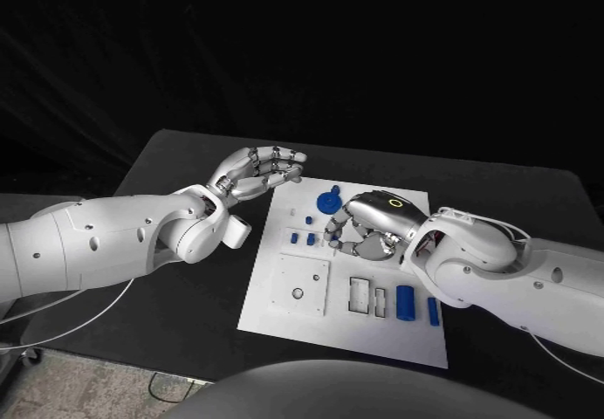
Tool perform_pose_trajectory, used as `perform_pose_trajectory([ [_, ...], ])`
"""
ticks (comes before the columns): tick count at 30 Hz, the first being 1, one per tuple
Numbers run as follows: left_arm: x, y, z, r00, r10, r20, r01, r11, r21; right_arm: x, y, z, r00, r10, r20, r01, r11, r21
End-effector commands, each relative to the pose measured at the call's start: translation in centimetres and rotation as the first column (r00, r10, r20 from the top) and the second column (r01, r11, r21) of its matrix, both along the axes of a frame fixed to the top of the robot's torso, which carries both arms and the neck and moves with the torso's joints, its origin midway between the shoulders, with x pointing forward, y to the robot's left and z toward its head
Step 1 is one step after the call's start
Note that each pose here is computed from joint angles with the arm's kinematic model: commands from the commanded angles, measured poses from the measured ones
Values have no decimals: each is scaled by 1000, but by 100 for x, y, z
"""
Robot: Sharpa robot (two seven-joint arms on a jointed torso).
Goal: Assemble the parts on the task board
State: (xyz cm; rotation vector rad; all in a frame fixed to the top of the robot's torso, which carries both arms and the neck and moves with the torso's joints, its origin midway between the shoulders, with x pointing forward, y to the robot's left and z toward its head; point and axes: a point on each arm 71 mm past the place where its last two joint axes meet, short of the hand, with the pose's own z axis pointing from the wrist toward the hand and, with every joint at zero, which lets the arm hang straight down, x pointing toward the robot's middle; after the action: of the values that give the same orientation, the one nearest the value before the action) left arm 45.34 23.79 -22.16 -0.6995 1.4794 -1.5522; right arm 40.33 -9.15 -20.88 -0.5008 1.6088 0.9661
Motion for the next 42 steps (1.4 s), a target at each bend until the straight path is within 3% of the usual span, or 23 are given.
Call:
perform_pose_trajectory([
  [1,-8,-34,4,1000,-21,-4,21,1000,-13,-27,40,-63,1000,23,20,-23,1000,6],
  [22,-12,-95,2,999,-35,-7,35,999,-18,-221,184,-434,1000,31,-6,-31,999,-8],
  [42,8,-101,-13,999,-36,-12,36,999,-14,-295,171,-572,999,25,-35,-25,1000,-15],
])
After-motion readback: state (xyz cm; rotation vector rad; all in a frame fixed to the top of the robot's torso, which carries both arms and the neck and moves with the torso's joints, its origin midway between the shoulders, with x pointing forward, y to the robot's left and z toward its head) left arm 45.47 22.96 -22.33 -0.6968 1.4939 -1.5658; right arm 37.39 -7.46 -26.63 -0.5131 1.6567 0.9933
